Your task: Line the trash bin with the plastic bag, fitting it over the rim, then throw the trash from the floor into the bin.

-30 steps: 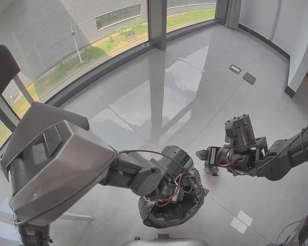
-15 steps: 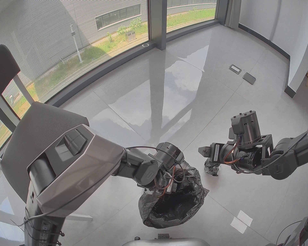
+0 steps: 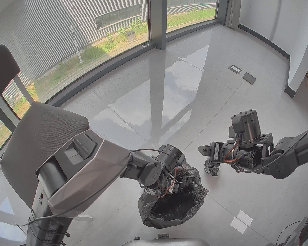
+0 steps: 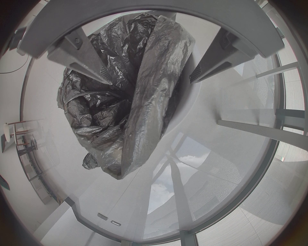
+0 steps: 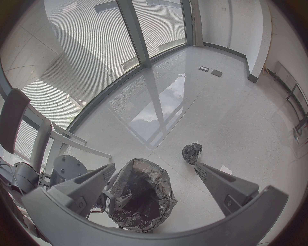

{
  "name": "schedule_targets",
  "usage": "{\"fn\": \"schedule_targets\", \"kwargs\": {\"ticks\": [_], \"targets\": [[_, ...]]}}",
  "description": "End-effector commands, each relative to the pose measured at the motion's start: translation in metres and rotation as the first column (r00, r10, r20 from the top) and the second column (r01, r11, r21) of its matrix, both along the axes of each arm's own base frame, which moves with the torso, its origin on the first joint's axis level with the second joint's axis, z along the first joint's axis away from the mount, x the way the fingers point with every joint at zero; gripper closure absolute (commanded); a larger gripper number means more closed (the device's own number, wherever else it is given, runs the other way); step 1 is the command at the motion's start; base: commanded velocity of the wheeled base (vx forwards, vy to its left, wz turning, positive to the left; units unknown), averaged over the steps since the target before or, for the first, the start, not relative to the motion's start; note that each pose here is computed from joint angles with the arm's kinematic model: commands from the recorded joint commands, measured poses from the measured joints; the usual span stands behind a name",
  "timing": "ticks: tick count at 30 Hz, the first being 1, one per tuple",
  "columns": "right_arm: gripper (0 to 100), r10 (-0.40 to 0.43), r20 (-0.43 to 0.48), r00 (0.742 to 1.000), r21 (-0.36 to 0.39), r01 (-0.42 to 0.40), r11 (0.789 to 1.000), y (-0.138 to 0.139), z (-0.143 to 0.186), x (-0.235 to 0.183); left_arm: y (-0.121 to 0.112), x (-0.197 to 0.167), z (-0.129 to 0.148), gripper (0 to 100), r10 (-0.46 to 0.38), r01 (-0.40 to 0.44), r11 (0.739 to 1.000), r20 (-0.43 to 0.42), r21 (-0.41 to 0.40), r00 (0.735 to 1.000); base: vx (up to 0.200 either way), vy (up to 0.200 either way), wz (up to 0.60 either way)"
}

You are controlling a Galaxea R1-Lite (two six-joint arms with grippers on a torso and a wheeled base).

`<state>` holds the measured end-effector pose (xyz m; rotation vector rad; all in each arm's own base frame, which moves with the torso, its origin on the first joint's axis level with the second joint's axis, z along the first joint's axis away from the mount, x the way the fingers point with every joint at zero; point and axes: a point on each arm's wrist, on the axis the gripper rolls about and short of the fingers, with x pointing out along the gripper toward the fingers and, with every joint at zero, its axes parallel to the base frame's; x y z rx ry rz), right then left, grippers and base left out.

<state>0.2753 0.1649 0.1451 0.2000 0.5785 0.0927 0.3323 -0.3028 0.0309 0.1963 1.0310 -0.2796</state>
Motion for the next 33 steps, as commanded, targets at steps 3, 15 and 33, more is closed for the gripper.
{"fn": "schedule_targets", "kwargs": {"ticks": [3, 15, 33], "targets": [[0, -0.001, 0.002, 1.000, 0.001, 0.001, 1.000, 0.000, 0.000, 0.001, -0.001, 0.001, -0.006, 0, 0.001, -0.001, 1.000, -0.005, 0.007, 1.000, 0.000, 0.000, 0.00], [0, -0.007, 0.004, 1.000, 0.003, 0.007, 1.000, -0.002, 0.001, 0.002, -0.007, 0.000, -0.004, 100, -0.012, 0.012, 1.000, 0.001, -0.002, 1.000, 0.000, 0.000, 0.00], [0, -0.016, 0.006, 1.000, -0.008, 0.016, 1.000, -0.006, 0.001, 0.004, -0.005, -0.001, 0.017, 100, -0.003, 0.004, 1.000, 0.039, -0.026, 0.999, 0.000, 0.000, 0.00]]}}
